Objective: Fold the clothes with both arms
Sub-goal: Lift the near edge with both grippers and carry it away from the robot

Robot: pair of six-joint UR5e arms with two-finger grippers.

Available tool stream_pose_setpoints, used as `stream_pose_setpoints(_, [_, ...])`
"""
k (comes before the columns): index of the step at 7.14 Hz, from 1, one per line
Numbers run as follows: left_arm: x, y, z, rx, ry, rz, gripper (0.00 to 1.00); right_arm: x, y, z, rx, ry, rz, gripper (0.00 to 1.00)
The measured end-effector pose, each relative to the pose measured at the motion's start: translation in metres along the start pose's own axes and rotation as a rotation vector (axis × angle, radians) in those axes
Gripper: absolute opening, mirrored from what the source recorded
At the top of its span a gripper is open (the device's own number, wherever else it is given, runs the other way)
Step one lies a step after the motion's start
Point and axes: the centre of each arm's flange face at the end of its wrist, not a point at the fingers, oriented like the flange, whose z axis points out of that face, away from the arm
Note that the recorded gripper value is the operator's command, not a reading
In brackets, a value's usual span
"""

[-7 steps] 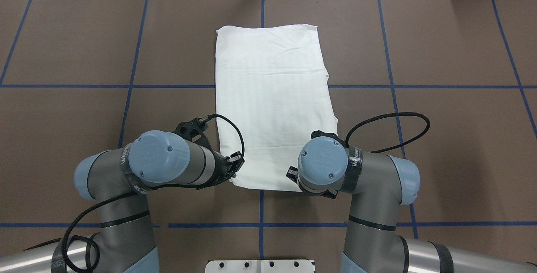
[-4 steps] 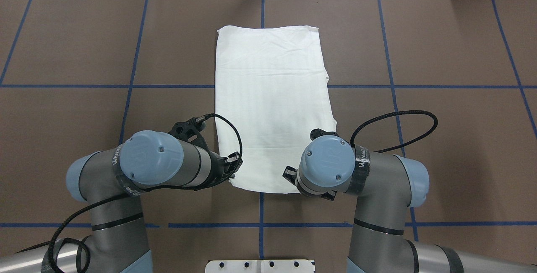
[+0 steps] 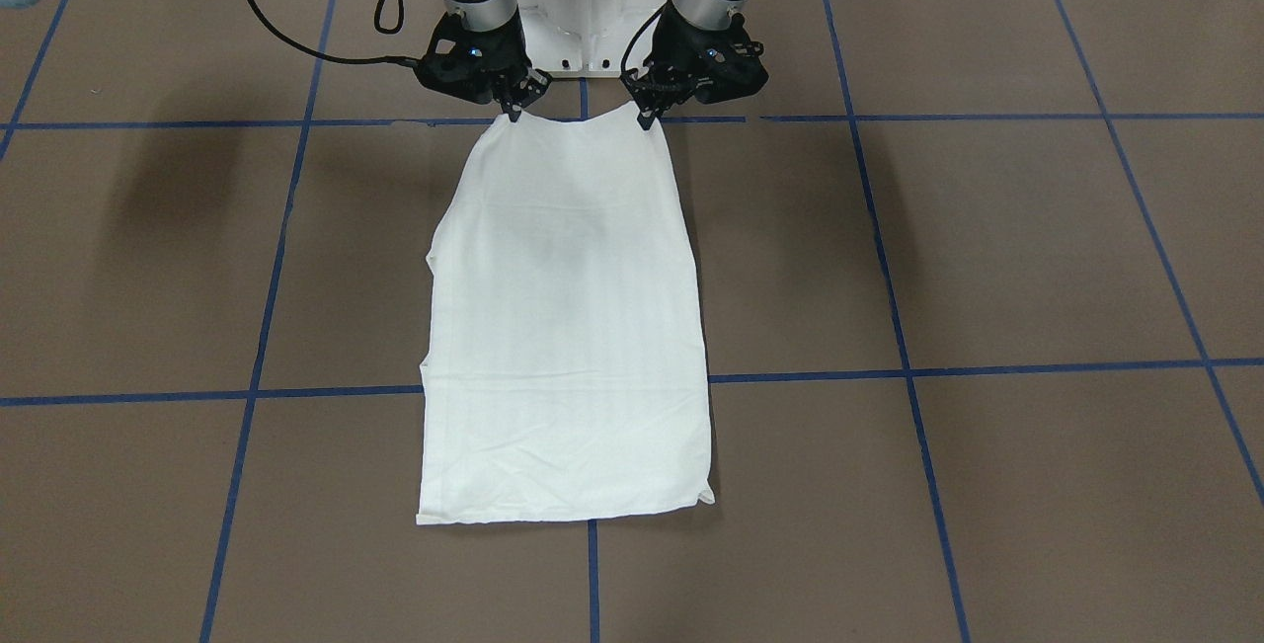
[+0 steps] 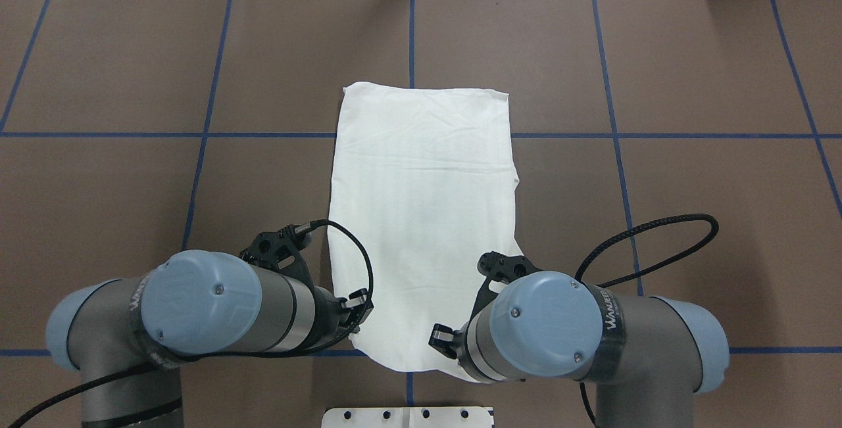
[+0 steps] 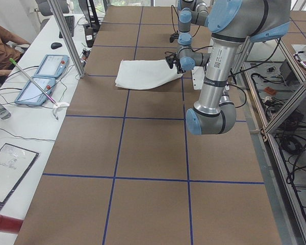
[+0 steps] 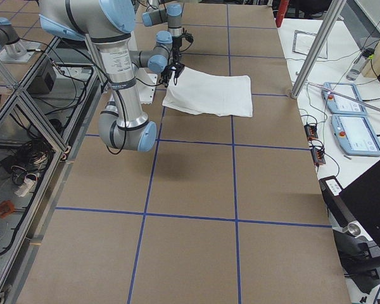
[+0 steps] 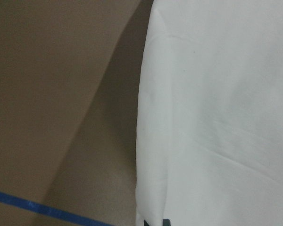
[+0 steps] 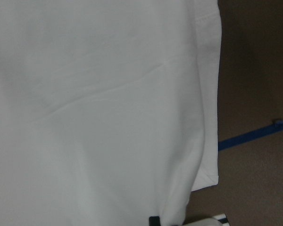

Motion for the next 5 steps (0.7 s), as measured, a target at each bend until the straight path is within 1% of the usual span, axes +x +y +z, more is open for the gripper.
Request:
stream_pose_setpoints(1, [-0.005, 0.015, -0.015, -0.017, -0.018, 0.001, 0.0, 0.005, 0.012, -0.017, -0.048, 0.0, -0.009, 0.0])
stream_pose_setpoints(2, [-0.013, 0.022, -0.03, -0.026, -0.028, 0.001, 0.0, 0.007, 0.014, -0.031, -0.074, -0.008, -0.009, 0.0])
stream_pose_setpoints(3, [-0.02, 0.025, -0.043, -0.039, -0.028, 0.003, 0.0, 0.008, 0.009, -0.039, -0.078, -0.017, -0.003, 0.0])
stream_pose_setpoints(4, [-0.02, 0.027, -0.051, -0.056, -0.023, 0.005, 0.0, 0.006, 0.0, -0.046, -0.071, -0.027, 0.006, 0.0])
stream_pose_setpoints(5, [-0.015, 0.025, -0.057, -0.06, -0.009, 0.005, 0.0, 0.002, -0.012, -0.055, -0.055, -0.045, 0.017, 0.0])
